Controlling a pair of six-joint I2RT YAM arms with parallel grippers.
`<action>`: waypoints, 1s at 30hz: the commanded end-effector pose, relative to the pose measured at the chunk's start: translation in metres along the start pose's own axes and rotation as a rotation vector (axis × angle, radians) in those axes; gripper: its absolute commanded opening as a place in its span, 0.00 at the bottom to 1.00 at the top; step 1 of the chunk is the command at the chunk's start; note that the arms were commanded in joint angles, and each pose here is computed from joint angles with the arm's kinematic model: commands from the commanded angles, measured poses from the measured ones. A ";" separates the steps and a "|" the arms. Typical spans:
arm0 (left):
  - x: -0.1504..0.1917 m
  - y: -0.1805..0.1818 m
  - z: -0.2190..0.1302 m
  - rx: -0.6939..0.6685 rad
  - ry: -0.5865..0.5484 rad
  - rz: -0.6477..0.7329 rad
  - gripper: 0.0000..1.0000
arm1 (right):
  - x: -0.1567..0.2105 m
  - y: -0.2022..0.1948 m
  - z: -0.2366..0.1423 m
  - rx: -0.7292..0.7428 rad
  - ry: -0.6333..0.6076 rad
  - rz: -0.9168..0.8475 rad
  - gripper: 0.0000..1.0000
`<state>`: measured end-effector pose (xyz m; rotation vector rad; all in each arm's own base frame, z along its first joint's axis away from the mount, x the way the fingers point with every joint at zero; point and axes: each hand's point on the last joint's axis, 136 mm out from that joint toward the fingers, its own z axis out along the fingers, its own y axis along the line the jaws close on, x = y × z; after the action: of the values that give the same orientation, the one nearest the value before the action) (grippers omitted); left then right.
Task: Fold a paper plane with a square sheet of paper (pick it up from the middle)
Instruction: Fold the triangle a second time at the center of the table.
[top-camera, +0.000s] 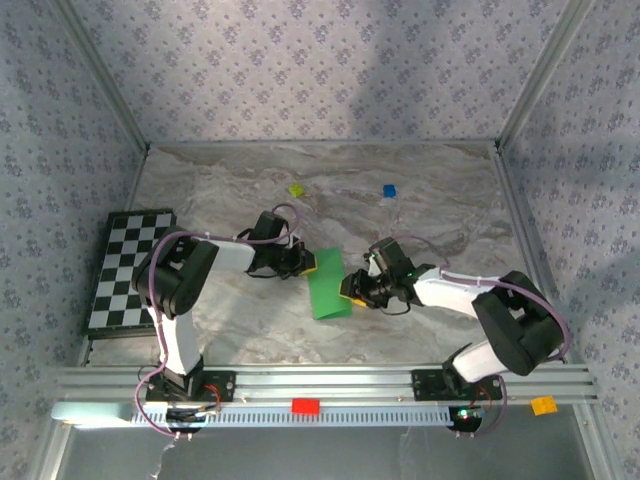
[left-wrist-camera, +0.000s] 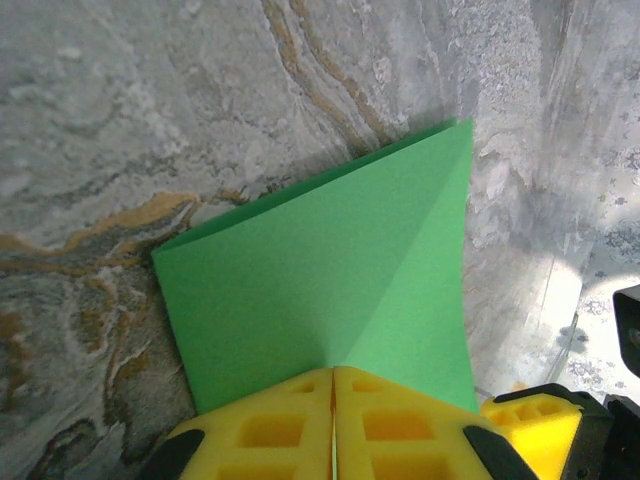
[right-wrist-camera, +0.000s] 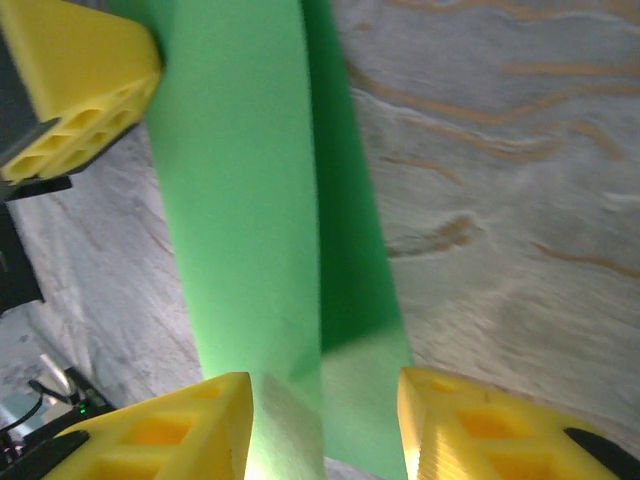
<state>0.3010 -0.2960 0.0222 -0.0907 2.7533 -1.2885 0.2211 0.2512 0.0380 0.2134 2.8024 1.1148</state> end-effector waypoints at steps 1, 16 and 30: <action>0.007 0.017 0.005 -0.062 0.033 -0.008 0.09 | -0.002 0.014 0.005 -0.085 0.016 0.012 0.41; -0.014 -0.005 0.011 -0.030 0.035 0.049 0.10 | -0.035 0.024 0.015 -0.203 0.044 0.011 0.33; -0.034 -0.041 -0.009 -0.005 -0.045 0.135 0.31 | -0.047 0.005 0.015 -0.166 -0.005 0.071 0.17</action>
<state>0.3280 -0.3097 0.0341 0.0132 2.7537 -1.2323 0.2681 0.2597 0.0373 0.2684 2.7014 1.3646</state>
